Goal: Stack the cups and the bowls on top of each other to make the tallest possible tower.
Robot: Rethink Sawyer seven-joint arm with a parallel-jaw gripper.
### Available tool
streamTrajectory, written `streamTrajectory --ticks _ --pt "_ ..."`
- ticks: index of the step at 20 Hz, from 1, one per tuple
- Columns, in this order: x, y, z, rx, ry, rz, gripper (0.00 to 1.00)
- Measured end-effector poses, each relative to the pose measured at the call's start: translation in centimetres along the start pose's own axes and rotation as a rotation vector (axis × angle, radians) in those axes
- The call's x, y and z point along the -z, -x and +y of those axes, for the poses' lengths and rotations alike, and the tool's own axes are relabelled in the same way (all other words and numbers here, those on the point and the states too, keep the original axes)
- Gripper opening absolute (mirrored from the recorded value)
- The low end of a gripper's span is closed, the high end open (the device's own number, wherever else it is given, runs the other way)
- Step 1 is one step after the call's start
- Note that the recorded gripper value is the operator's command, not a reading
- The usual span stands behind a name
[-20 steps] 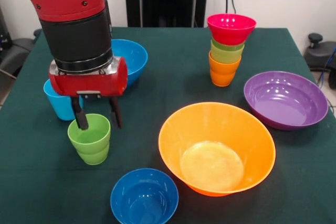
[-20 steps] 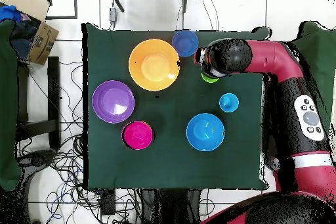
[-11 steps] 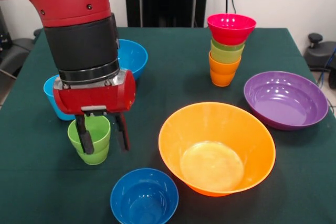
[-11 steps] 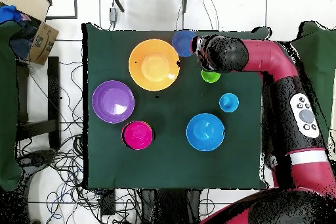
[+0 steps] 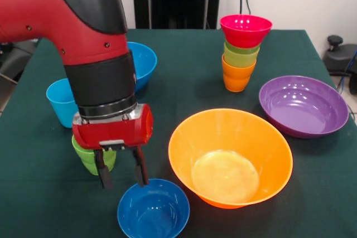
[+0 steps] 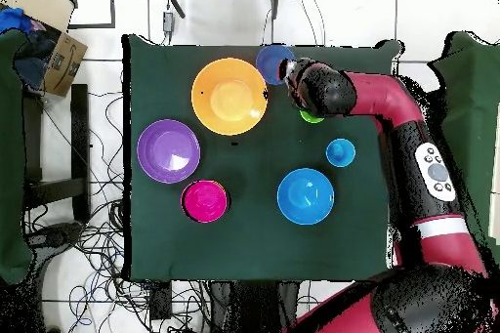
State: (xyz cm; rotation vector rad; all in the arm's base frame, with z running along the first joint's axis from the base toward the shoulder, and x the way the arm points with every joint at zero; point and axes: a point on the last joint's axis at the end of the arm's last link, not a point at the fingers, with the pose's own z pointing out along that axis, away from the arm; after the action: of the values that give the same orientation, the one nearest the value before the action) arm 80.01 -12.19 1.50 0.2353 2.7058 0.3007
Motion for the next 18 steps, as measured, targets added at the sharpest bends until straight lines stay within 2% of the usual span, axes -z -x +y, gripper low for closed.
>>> streamTrajectory --ticks 7,11,18 --pt "-2.2 -2.2 -0.2 -0.005 0.009 0.019 1.0" --pt "-3.3 -3.1 -0.1 -0.014 0.021 0.011 1.0" --pt "-4.1 -4.3 -0.9 -0.002 -0.001 0.024 1.0"
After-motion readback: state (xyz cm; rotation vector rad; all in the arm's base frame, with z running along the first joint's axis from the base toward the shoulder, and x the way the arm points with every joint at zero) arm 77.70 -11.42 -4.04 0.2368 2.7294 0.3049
